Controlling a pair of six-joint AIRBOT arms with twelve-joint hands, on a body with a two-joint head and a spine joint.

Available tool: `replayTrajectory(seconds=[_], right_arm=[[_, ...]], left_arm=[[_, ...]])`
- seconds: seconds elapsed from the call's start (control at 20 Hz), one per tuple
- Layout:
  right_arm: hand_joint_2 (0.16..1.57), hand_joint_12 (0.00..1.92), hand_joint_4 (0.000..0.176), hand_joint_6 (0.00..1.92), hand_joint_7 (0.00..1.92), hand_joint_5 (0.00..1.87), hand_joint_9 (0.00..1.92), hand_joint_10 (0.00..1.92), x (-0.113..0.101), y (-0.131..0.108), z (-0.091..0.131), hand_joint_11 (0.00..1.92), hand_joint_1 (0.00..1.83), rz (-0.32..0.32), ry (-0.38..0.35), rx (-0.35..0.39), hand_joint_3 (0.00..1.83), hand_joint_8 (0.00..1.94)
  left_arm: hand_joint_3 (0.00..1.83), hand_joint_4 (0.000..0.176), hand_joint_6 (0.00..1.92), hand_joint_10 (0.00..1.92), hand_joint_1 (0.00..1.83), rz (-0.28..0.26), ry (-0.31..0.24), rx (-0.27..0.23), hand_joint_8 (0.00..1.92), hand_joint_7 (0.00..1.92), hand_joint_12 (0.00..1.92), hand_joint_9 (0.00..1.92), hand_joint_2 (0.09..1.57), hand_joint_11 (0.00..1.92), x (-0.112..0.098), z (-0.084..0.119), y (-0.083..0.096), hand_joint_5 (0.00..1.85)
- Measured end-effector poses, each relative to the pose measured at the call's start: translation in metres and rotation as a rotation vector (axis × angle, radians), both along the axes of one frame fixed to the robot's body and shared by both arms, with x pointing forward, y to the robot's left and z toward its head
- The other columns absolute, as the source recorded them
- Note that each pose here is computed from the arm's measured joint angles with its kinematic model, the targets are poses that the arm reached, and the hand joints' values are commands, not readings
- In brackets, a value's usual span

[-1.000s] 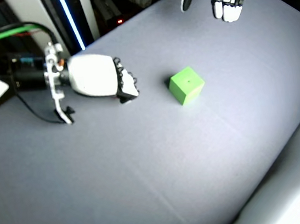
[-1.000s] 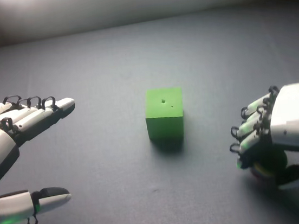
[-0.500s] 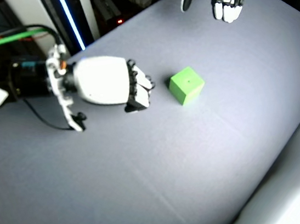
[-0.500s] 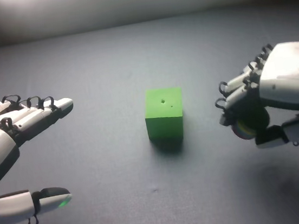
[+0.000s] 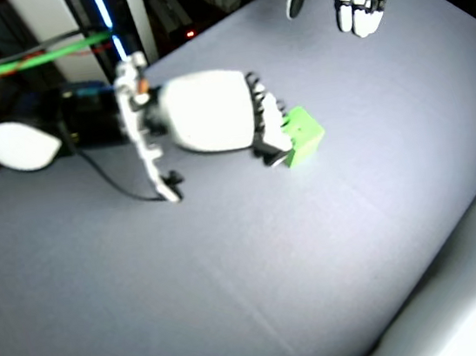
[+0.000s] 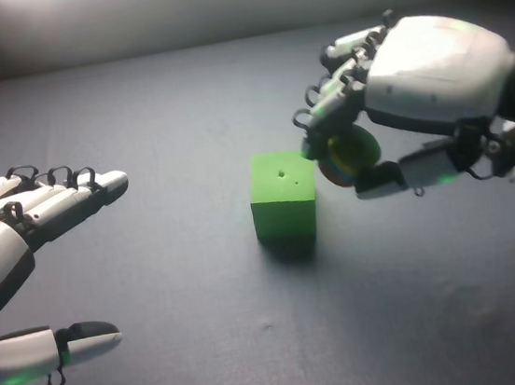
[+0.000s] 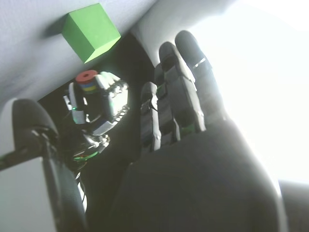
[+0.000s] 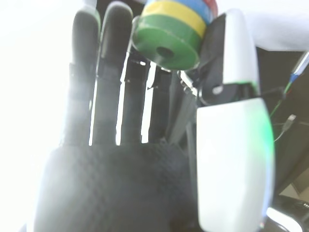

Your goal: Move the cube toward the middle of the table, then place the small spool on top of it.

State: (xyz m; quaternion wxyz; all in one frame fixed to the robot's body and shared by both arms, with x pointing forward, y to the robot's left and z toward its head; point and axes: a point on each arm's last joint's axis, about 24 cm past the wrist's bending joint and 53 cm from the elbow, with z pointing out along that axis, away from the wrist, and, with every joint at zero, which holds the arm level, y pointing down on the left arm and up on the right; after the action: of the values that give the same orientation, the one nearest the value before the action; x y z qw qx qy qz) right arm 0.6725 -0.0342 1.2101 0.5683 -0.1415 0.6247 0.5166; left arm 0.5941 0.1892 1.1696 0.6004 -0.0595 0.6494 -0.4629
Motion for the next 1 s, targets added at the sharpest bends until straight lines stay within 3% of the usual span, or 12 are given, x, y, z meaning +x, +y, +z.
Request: replayTrajectory(seconds=[0.05,0.15,0.2,0.35,0.4,0.45,0.5,0.6,0.65,0.7,0.75,1.0], right_arm=[[1.07,1.24,0.006,0.94,1.17,1.01,1.09,0.35,0.003,0.003,0.003,0.56,1.24,-0.001,-0.004,0.006,0.0,0.67],[1.04,1.23,0.017,0.84,1.25,1.09,1.17,0.22,0.008,0.008,0.005,0.49,1.25,-0.006,-0.004,0.01,0.0,0.49],[1.03,1.17,0.008,0.84,1.29,1.09,1.21,0.18,0.011,0.013,0.004,0.59,1.26,-0.007,0.0,0.008,0.0,0.43],[1.02,1.22,0.0,0.8,1.34,1.1,1.23,0.08,0.017,0.03,-0.002,0.38,1.27,-0.003,0.006,-0.023,0.0,0.35],[1.02,1.28,0.0,0.74,1.43,1.11,1.08,0.79,0.019,0.034,-0.004,0.58,1.37,-0.003,0.006,-0.032,0.01,0.11],[1.02,1.25,0.0,0.69,1.44,1.12,1.07,0.94,0.021,0.038,-0.006,0.71,1.4,-0.002,0.009,-0.039,0.0,0.07],[1.03,1.21,0.0,0.67,1.36,1.12,1.04,1.0,0.021,0.043,-0.005,0.75,1.4,0.003,0.004,-0.042,0.0,0.26],[1.03,1.18,0.0,0.67,1.29,1.13,1.01,1.06,0.024,0.047,-0.006,0.74,1.4,0.002,0.004,-0.047,0.0,0.38],[1.01,1.25,0.0,0.49,1.24,1.24,1.03,0.8,0.025,0.049,-0.005,0.74,1.3,0.002,0.002,-0.05,0.0,0.58],[1.03,1.26,0.0,0.54,1.22,1.2,0.99,1.02,0.026,0.052,-0.005,0.68,1.38,0.002,0.002,-0.052,0.0,0.57],[1.04,1.28,0.0,0.58,1.22,1.17,0.98,1.07,0.027,0.053,-0.003,0.67,1.39,0.002,-0.001,-0.055,0.0,0.58],[1.05,1.31,0.0,0.71,1.21,1.12,0.97,1.1,0.027,0.055,-0.005,0.64,1.39,0.004,0.0,-0.063,0.0,0.56]], left_arm=[[0.0,0.088,0.0,0.0,0.82,0.0,0.002,0.001,0.0,0.37,0.87,0.48,0.95,0.17,0.0,-0.001,0.0,0.27],[0.0,0.078,0.01,0.0,0.85,-0.003,0.002,-0.002,0.0,0.38,0.89,0.48,0.94,0.16,0.001,-0.001,-0.001,0.28],[0.0,0.078,0.0,0.0,0.86,-0.007,0.006,-0.004,0.01,0.39,0.89,0.48,0.94,0.16,0.0,-0.002,-0.002,0.28],[0.0,0.075,0.0,0.0,0.87,-0.013,0.005,-0.002,0.0,0.39,0.94,0.48,0.94,0.14,0.0,-0.002,-0.003,0.29],[0.0,0.077,0.0,0.0,0.85,-0.012,0.005,-0.006,0.0,0.39,0.94,0.48,0.94,0.15,0.001,-0.001,-0.003,0.29],[0.0,0.069,0.01,0.01,0.84,-0.013,0.005,-0.01,0.0,0.4,0.94,0.48,0.94,0.16,0.002,-0.002,-0.003,0.3],[0.0,0.064,0.0,0.0,0.86,-0.014,0.01,-0.014,0.0,0.39,0.9,0.48,0.94,0.17,0.003,-0.003,-0.004,0.3],[0.0,0.082,0.0,0.0,0.84,-0.019,0.015,-0.011,0.0,0.38,0.89,0.48,0.94,0.16,0.003,-0.004,-0.006,0.3],[0.0,0.07,0.0,0.0,0.85,-0.025,0.013,-0.008,0.0,0.38,0.89,0.47,0.94,0.15,0.002,-0.004,-0.007,0.31],[0.0,0.071,0.0,0.0,0.83,-0.028,0.015,-0.01,0.0,0.38,0.89,0.48,0.94,0.16,0.001,-0.004,-0.008,0.3],[0.0,0.068,0.0,0.0,0.83,-0.027,0.016,-0.011,0.0,0.39,0.9,0.48,0.95,0.16,0.002,-0.005,-0.008,0.31],[0.0,0.071,0.0,0.0,0.83,-0.024,0.025,-0.014,0.0,0.39,1.01,0.47,0.95,0.11,0.003,-0.007,-0.008,0.29]])
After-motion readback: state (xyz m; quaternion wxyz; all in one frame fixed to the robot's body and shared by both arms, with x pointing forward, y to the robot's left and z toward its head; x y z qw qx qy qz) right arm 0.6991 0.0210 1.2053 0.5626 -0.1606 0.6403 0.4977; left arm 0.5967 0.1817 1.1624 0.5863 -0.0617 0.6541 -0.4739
